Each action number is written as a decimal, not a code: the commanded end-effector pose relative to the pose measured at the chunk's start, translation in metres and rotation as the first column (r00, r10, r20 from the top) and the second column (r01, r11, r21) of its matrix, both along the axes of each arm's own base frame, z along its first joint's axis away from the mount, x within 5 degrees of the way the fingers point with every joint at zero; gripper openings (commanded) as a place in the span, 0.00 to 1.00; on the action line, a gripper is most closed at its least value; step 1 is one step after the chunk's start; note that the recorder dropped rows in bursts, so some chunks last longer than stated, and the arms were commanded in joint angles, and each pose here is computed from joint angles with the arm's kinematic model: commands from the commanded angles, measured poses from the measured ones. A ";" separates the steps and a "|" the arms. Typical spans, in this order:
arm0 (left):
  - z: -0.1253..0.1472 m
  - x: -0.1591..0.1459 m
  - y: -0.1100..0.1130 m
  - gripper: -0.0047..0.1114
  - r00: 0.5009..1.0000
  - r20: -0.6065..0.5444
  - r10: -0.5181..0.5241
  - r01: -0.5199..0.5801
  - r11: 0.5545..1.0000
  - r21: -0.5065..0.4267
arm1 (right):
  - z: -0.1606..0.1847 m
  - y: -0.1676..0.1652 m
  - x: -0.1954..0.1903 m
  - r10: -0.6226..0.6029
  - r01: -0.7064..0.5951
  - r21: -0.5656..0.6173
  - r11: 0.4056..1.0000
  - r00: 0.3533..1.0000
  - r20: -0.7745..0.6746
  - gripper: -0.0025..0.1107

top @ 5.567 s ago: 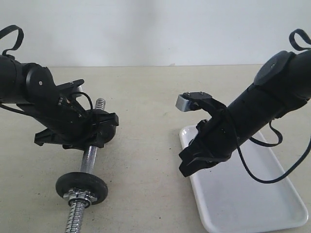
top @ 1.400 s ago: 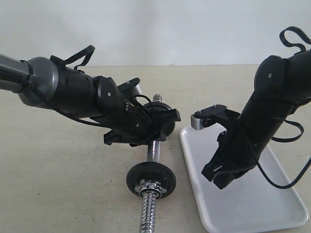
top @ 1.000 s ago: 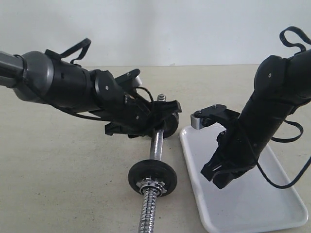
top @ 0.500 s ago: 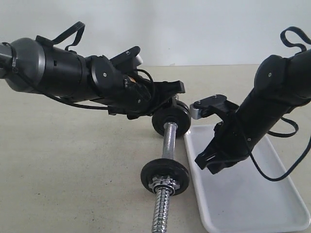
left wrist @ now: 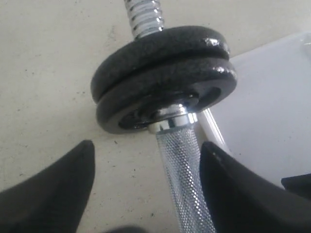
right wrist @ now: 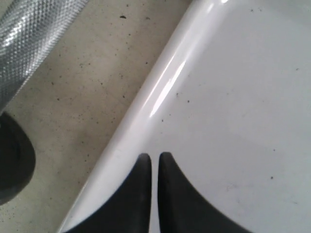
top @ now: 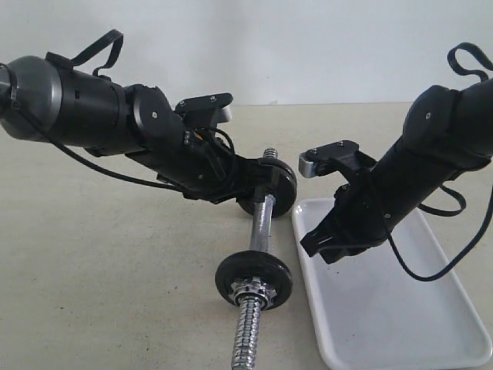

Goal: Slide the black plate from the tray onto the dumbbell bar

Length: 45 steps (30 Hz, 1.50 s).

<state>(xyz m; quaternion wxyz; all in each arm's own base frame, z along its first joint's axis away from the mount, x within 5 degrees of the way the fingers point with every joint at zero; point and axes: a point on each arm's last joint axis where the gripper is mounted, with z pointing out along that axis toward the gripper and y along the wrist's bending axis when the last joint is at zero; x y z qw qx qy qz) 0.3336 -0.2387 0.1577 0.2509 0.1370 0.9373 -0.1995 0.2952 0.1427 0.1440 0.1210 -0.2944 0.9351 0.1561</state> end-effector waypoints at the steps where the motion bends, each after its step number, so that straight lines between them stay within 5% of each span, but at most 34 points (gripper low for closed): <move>1: 0.007 -0.001 0.001 0.55 0.999 0.021 -0.043 0.042 0.999 0.019 | 0.005 0.001 0.001 0.002 -0.002 0.007 1.000 1.000 0.023 0.03; 13: 0.034 -0.011 0.008 0.55 0.988 0.054 -0.144 0.139 0.987 0.085 | 0.044 -0.001 -0.004 0.001 -0.007 0.050 0.999 0.991 0.131 0.03; 19: 0.030 -0.017 0.015 0.55 0.973 -0.007 -0.230 0.227 0.954 0.195 | 0.064 -0.003 -0.014 0.021 -0.032 0.070 0.997 0.989 0.147 0.03; 30: 0.039 -0.022 0.026 0.52 0.968 -0.023 -0.248 0.243 0.921 0.304 | 0.106 -0.008 -0.028 0.019 -0.050 0.112 0.992 0.964 0.267 0.03; 36: 0.045 -0.025 0.037 0.52 0.950 -0.047 -0.308 0.298 0.853 0.428 | 0.118 -0.010 -0.034 0.018 -0.058 0.125 0.990 0.954 0.299 0.03; 45: 0.036 -0.027 0.053 0.45 0.979 -0.092 -0.180 0.201 0.825 0.528 | 0.119 -0.010 -0.038 0.035 -0.072 0.124 0.990 0.961 0.275 0.03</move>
